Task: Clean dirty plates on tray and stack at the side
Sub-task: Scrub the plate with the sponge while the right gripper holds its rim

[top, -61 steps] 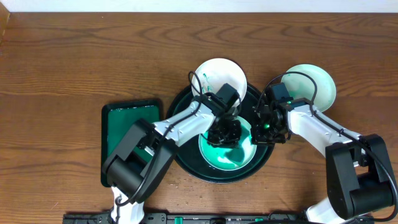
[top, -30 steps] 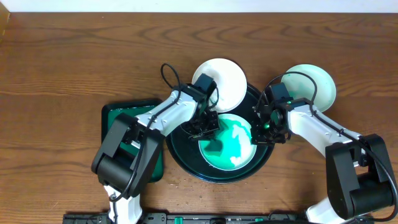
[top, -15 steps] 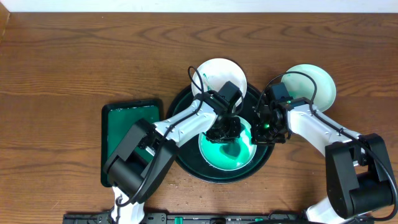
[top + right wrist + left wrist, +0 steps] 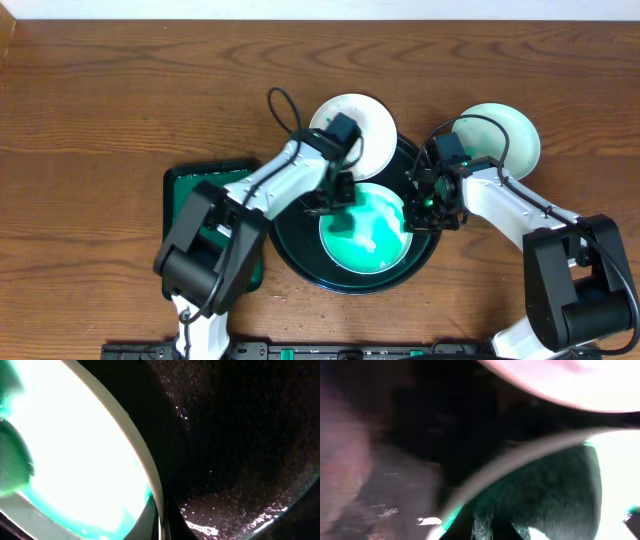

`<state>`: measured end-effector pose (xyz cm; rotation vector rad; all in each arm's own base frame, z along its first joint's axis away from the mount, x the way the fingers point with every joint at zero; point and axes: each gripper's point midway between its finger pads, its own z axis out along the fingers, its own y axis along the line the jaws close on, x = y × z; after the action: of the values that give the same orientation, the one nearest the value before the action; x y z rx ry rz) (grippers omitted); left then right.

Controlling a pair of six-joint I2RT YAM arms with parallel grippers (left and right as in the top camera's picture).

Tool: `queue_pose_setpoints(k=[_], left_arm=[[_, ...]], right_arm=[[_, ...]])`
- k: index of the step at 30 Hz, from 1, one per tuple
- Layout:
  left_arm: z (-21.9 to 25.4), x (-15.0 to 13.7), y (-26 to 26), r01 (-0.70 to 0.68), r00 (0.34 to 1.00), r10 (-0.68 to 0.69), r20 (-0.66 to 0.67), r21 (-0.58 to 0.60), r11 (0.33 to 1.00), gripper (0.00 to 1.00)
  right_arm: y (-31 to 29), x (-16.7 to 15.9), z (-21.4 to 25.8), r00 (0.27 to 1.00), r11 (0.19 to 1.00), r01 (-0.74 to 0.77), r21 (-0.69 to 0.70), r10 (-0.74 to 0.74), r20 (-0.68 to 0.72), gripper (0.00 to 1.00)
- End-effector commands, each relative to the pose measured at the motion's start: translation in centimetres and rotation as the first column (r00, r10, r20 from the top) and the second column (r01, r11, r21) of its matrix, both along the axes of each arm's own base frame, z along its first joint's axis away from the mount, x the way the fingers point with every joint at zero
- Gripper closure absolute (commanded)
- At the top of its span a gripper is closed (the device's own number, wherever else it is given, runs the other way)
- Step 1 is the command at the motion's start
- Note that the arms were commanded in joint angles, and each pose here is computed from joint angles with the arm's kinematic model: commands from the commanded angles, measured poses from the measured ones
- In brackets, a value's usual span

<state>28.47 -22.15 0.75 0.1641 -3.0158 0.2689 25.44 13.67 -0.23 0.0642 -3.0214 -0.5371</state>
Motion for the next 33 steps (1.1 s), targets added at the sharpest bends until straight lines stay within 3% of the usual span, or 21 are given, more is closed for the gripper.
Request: queue_pose_setpoints(k=[1, 6, 13, 24, 29, 33], left_arm=[[-3.6, 0.4, 10.8, -0.023, 1.0, 0.016, 0.02, 0.443, 0.896, 0.93], [-3.6, -0.1, 10.7, 0.031, 0.999, -0.03, -0.01, 0.441, 0.897, 0.93], [-3.9, -2.0, 6.2, 0.211, 0.977, -0.204, -0.056, 0.337, 0.918, 0.93], [-3.7, -6.8, -0.2, 0.485, 0.87, -0.489, -0.068, 0.3, 0.822, 0.93], [-2.9, -7.5, -2.6, 0.588, 0.797, -0.602, -0.046, 0.282, 0.758, 0.93], [-1.8, -7.3, -4.8, 0.608, 0.776, -0.631, -0.001, 0.269, 0.747, 0.93]], right_arm=[[-0.8, -2.3, -2.6, 0.996, 0.997, -0.039, -0.064, 0.033, -0.084, 0.99], [-0.8, -2.3, -2.6, 0.996, 0.997, -0.038, -0.064, 0.033, -0.083, 0.99], [-0.8, -2.3, -2.6, 0.996, 0.997, -0.038, -0.064, 0.033, -0.083, 0.99], [-0.9, -2.5, -2.6, 0.995, 0.997, -0.038, -0.066, 0.032, -0.092, 0.99], [-0.9, -2.5, -2.6, 0.995, 0.997, -0.038, -0.066, 0.032, -0.092, 0.99], [-0.9, -2.5, -2.6, 0.995, 0.997, -0.038, -0.066, 0.032, -0.092, 0.99]])
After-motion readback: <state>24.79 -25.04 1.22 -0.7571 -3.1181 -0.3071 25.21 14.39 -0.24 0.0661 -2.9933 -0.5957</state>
